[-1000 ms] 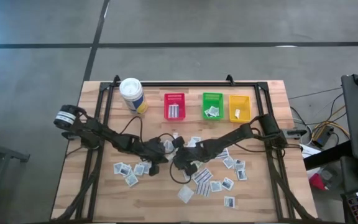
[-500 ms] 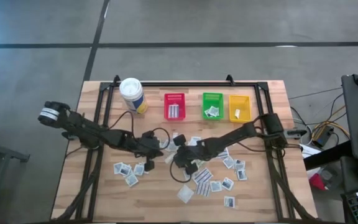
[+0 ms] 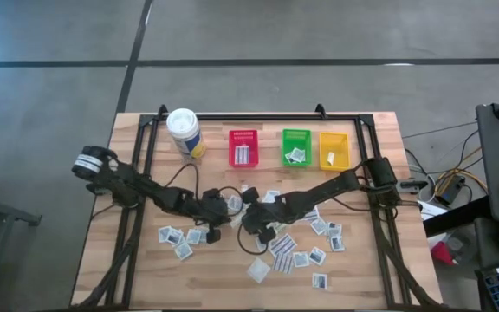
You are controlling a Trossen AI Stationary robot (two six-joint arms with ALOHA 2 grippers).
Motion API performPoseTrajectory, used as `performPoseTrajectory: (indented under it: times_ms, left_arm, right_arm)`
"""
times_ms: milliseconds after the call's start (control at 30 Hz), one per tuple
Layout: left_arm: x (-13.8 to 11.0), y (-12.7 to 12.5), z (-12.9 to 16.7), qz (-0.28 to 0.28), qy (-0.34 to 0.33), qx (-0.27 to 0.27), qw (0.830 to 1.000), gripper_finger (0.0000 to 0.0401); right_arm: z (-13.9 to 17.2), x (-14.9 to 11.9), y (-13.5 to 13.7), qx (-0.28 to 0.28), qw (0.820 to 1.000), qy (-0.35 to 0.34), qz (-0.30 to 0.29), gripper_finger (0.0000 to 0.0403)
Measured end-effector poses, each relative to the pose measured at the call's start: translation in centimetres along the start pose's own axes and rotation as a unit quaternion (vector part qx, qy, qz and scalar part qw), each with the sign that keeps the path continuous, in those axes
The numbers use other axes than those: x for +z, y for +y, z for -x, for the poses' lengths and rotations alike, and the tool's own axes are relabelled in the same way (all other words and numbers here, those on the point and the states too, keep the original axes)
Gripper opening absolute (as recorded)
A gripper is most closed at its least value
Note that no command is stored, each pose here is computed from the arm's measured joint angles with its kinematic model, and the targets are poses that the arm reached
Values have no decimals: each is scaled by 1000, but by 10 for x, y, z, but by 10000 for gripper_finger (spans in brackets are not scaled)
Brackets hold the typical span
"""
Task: Pick & Place First Aid Supplies
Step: Put the green bandage in the yellow bin
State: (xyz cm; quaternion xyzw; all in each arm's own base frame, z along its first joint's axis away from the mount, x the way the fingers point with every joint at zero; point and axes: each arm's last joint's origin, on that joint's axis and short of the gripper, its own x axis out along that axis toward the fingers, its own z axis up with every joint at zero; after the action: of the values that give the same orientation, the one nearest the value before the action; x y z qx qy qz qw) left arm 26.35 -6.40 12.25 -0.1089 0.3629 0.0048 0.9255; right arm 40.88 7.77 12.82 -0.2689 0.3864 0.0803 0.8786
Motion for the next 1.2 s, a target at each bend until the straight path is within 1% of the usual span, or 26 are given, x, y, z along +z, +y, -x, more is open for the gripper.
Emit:
performPoseTrajectory:
  times_ms: [167, 233, 333, 533, 700, 900, 967, 1067, 1200]
  left_arm:
    - [-3, 1, -4, 6, 5, 11, 1000, 0]
    - [-4, 1, -4, 7, 6, 11, 1000, 0]
    - [-5, 1, -6, 7, 9, 12, 1000, 0]
    - [-9, 2, -11, 5, 21, 15, 1000, 0]
    - [-11, 3, -12, 5, 27, 12, 1000, 0]
    - [-13, 3, -12, 5, 40, 12, 999, 0]
    - [-13, 3, -12, 5, 40, 12, 999, 0]
    - [-12, 3, -12, 6, 35, 8, 999, 0]
    - [-9, 1, -13, 9, 21, -9, 1000, 0]
  right_arm:
    - [0, 1, 1, 14, 1000, -7, 4, 51]
    - [0, 1, 1, 25, 999, -13, 20, 66]
    - [-1, 0, 2, 25, 998, -12, 48, 83]
    - [-6, -6, -4, 14, 997, -1, 73, 93]
    - [-14, -14, -6, 22, 997, 11, 69, 93]
    - [-17, -15, -5, 25, 997, 10, 69, 93]
    - [-17, -15, -6, 34, 998, 5, 56, 93]
    - [-17, -14, -7, 66, 997, -10, 26, 93]
    - [-19, -16, -8, 73, 997, -10, 2, 93]
